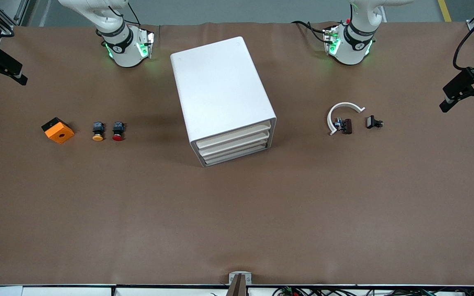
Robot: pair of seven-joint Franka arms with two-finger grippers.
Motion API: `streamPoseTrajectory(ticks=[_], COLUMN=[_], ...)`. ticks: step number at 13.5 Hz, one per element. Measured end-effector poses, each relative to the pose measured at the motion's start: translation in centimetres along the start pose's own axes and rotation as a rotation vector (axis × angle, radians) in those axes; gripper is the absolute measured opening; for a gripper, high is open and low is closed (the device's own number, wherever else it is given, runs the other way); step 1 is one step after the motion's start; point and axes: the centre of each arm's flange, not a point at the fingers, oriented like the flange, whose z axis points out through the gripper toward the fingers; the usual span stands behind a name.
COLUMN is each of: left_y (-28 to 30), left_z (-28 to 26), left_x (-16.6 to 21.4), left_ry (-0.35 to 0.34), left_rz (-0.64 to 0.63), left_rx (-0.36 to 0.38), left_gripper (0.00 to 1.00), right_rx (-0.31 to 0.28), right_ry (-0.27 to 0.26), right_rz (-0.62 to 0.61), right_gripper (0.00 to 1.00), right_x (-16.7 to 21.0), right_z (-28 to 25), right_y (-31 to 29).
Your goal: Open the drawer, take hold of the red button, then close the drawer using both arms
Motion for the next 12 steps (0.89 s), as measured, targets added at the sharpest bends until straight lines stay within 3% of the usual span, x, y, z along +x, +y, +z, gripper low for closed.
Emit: streamPoseTrajectory(ticks=[12], left_y=[-0.19], left_z=[0.16], left_x=[-0.12], left_ry=[-0.021], left_rz=[-0.002], left_rx=[-0.002], left_gripper=[1.00], right_rx=[0.001], right_ry=[-0.018], right_rz=[-0.005], right_gripper=[1.00], right_x=[-0.04], right_z=[0.68], right_y=[0.50])
